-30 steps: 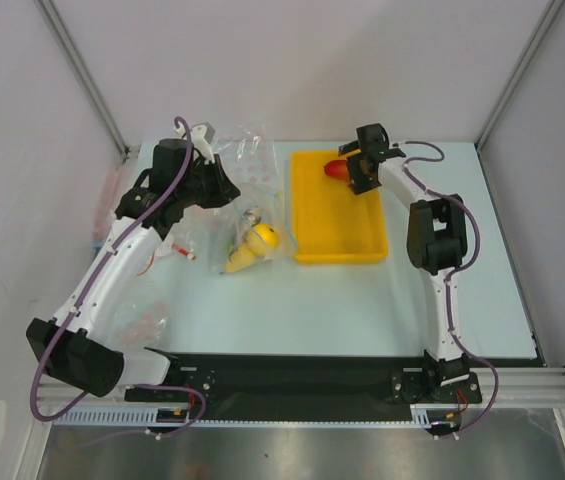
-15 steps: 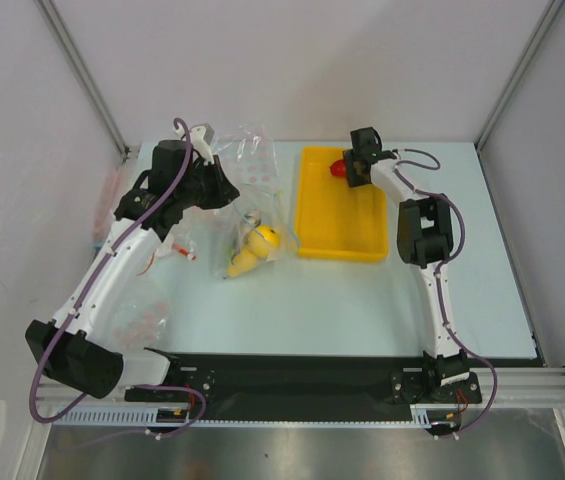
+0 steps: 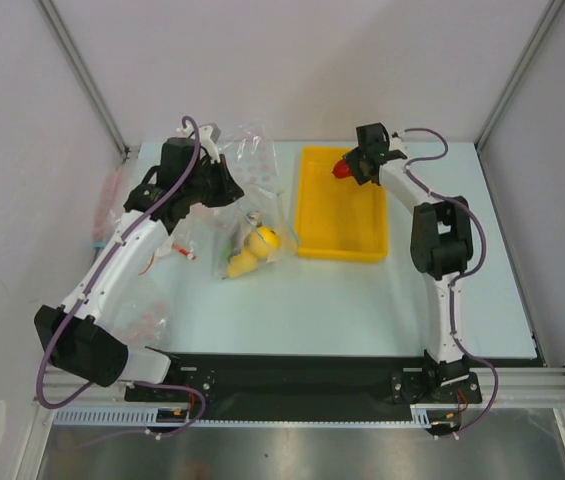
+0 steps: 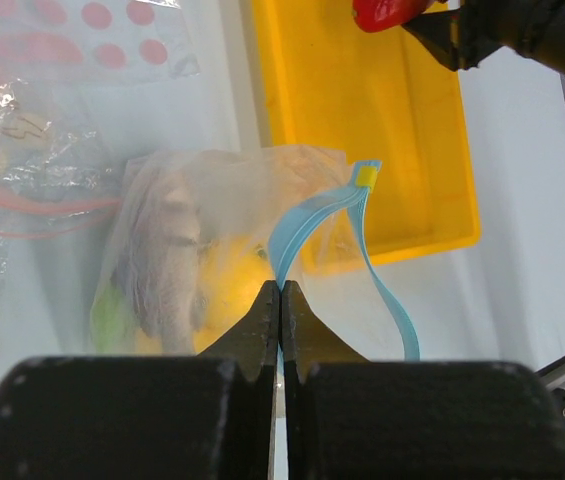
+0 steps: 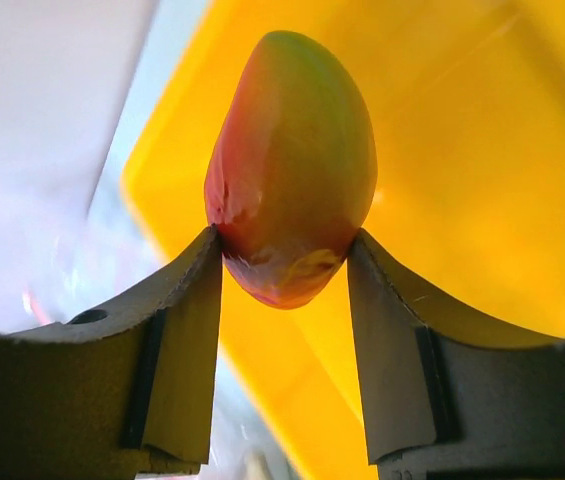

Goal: Place the food in the zip-top bag and seal the zipper
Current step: Pick up the fake fruit from the bin, then place the fake fruit in the zipper food storage bag.

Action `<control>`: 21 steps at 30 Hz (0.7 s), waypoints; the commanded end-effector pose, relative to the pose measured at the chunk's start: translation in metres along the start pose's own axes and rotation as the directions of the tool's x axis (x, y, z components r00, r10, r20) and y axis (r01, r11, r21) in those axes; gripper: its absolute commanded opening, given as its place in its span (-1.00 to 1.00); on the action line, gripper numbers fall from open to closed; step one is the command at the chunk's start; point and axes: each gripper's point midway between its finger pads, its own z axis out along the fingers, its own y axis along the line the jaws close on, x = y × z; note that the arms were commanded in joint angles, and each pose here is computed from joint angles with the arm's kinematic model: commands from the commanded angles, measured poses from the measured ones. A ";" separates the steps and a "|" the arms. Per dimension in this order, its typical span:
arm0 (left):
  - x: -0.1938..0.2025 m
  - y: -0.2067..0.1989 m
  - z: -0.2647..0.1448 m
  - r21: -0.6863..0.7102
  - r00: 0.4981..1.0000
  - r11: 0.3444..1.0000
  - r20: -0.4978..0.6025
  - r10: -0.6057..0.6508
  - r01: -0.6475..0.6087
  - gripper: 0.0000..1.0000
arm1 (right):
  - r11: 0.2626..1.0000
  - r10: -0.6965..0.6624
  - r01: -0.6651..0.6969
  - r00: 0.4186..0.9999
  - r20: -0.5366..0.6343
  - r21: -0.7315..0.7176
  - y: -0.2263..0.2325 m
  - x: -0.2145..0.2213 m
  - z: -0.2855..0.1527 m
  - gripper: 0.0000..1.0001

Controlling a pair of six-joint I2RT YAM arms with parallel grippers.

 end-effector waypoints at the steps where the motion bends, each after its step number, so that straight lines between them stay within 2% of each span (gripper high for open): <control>1: -0.024 -0.016 -0.004 0.053 0.998 0.999 0.062 0.005 -0.009 -0.99 | 0.932 -0.218 0.229 0.973 0.069 -0.282 0.082 -0.018 -0.098 -0.29; 3: -0.025 -0.016 -0.003 0.051 0.998 0.999 0.062 0.007 -0.010 -0.99 | 0.899 -0.303 0.305 0.951 0.055 -0.315 0.079 0.000 -0.116 -0.32; 4: -0.025 -0.016 -0.002 0.051 0.998 0.999 0.060 0.005 -0.008 -0.99 | 0.869 -0.318 0.326 0.944 0.083 -0.373 0.092 -0.003 -0.140 -0.32; 6: -0.026 -0.018 -0.002 0.056 0.998 0.998 0.061 0.002 -0.006 -0.99 | 0.785 -0.437 0.422 0.896 0.077 -0.455 0.090 0.022 -0.161 -0.33; 7: -0.025 -0.018 -0.003 0.057 0.999 0.998 0.054 -0.006 0.003 -0.99 | 0.701 -0.492 0.473 0.862 0.118 -0.534 0.103 0.025 -0.189 -0.34; 10: -0.022 -0.018 -0.007 0.056 0.999 0.998 0.049 -0.025 0.022 -0.99 | 0.563 -0.593 0.536 0.792 0.145 -0.629 0.102 0.051 -0.221 -0.35; 11: -0.019 -0.018 -0.006 0.056 0.998 0.998 0.045 -0.039 0.037 -0.99 | 0.482 -0.628 0.559 0.757 0.179 -0.675 0.106 0.056 -0.245 -0.34; 14: -0.014 -0.020 -0.009 0.074 0.997 0.996 0.040 -0.058 0.055 -0.99 | 0.349 -0.684 0.560 0.700 0.204 -0.751 0.095 0.083 -0.275 -0.33; 15: -0.014 -0.021 -0.009 0.081 0.997 0.995 0.038 -0.061 0.057 -0.99 | 0.284 -0.688 0.576 0.680 0.255 -0.767 0.095 0.083 -0.296 -0.33; 18: -0.013 -0.026 -0.011 0.099 0.997 0.993 0.029 -0.075 0.072 -0.99 | 0.149 -0.712 0.592 0.620 0.330 -0.792 0.087 0.105 -0.328 -0.33; 21: -0.015 -0.030 -0.014 0.119 0.996 0.990 0.033 -0.086 0.081 -0.99 | 0.085 -0.738 0.578 0.583 0.339 -0.811 0.075 0.128 -0.347 -0.34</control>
